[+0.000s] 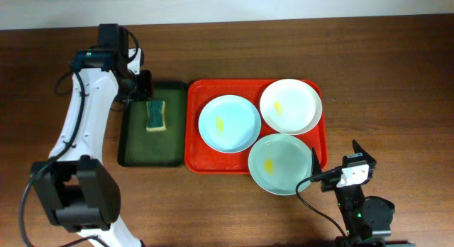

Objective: Clean dirty plates on tray and stack at the side
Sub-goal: 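Reach the left gripper down to the sponge in the green tray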

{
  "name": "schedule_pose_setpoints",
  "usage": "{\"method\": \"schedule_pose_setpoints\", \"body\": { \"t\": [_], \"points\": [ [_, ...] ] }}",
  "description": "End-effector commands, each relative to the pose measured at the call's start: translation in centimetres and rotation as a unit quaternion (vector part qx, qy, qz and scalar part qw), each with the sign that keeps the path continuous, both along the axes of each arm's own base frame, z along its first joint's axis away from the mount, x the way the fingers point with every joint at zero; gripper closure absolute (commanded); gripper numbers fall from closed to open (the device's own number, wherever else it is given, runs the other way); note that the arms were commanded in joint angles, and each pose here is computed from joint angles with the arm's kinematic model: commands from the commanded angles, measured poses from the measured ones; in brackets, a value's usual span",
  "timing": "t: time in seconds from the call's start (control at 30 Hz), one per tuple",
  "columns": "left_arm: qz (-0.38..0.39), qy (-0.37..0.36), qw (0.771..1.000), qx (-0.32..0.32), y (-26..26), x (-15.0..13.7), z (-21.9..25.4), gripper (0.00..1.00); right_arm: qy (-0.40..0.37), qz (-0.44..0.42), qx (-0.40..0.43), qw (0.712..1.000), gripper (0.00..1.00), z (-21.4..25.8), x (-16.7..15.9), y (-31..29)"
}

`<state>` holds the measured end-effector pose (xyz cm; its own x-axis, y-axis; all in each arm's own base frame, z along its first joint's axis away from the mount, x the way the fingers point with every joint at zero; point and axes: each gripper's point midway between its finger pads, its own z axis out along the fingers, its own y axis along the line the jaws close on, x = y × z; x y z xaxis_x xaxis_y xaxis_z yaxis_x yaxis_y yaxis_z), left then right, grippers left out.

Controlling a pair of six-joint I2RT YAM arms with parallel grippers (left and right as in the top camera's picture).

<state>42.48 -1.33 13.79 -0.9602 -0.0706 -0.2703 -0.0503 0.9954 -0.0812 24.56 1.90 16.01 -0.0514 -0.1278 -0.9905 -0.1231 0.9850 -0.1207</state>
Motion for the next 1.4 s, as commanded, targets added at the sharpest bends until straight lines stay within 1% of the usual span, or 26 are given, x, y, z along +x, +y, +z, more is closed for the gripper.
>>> {"method": "schedule_pose_setpoints", "body": {
  "t": [0.0,0.03,0.17,0.33,0.47,0.57,0.6,0.7,0.77,0.83,0.93,0.97,1.03,1.13,1.23,1.37],
  "points": [
    [0.005,0.021,1.0,-0.007,-0.2,0.5,-2.0,0.72,0.005,0.0,0.005,1.0,0.01,-0.3,0.0,0.0],
    [0.003,0.03,1.0,-0.007,-0.3,0.5,-2.7,0.73,0.004,0.0,0.005,1.0,0.02,-0.3,0.0,0.0],
    [-0.004,0.053,0.999,-0.003,-0.3,0.7,-5.0,0.73,0.005,0.0,0.005,1.0,0.02,-0.3,0.0,0.0],
    [-0.004,0.075,0.997,-0.003,-0.3,0.7,-7.1,0.7,0.004,0.0,0.005,1.0,0.01,-0.3,0.0,0.0],
    [-0.004,0.097,0.995,-0.004,-0.4,0.4,-8.8,0.73,0.004,0.0,0.005,1.0,0.02,-0.3,0.0,0.0],
    [-0.004,0.102,0.995,-0.005,-0.4,0.3,-9.1,0.76,0.005,0.0,0.005,1.0,0.02,-0.3,0.0,0.0],
    [0.0,0.103,0.995,-0.005,-0.4,0.2,-9.1,0.76,0.004,0.0,0.005,1.0,0.02,-0.3,0.0,0.0],
    [0.008,0.106,0.994,-0.007,-0.5,0.1,-9.1,0.71,0.004,0.0,0.005,1.0,0.02,-0.3,0.0,0.0],
    [0.009,0.109,0.994,-0.007,-0.5,0.0,-9.1,0.66,0.004,-0.001,0.005,1.0,0.02,-0.3,0.0,0.0],
    [0.009,0.114,0.993,-0.007,-0.6,-0.3,-9.4,0.63,0.004,0.0,0.005,1.0,0.02,-0.3,0.0,0.0],
    [0.001,0.116,0.993,-0.005,-1.2,-0.6,-9.8,0.64,0.005,-0.001,0.005,1.0,0.01,-0.3,0.0,0.0],
    [-0.001,0.115,0.993,-0.003,-1.3,-0.5,-9.8,0.69,0.004,0.0,0.005,1.0,0.02,-0.3,0.0,0.0],
    [-0.001,0.112,0.994,0.0,-1.4,-0.4,-9.8,0.71,0.005,-0.001,0.005,1.0,0.01,-0.3,0.0,0.0],
    [0.017,0.114,0.993,0.0,-1.3,-0.4,-10.0,0.7,0.005,0.0,0.005,1.0,0.02,-0.3,0.0,0.0],
    [0.025,0.115,0.993,0.018,-0.6,-0.4,-10.2,0.66,0.005,0.0,0.005,1.0,0.01,-0.3,0.0,0.0],
    [0.034,0.117,0.992,0.017,-0.6,-0.5,-10.9,0.64,0.004,0.0,0.005,1.0,0.01,-0.3,0.0,0.0]
  ]
}}
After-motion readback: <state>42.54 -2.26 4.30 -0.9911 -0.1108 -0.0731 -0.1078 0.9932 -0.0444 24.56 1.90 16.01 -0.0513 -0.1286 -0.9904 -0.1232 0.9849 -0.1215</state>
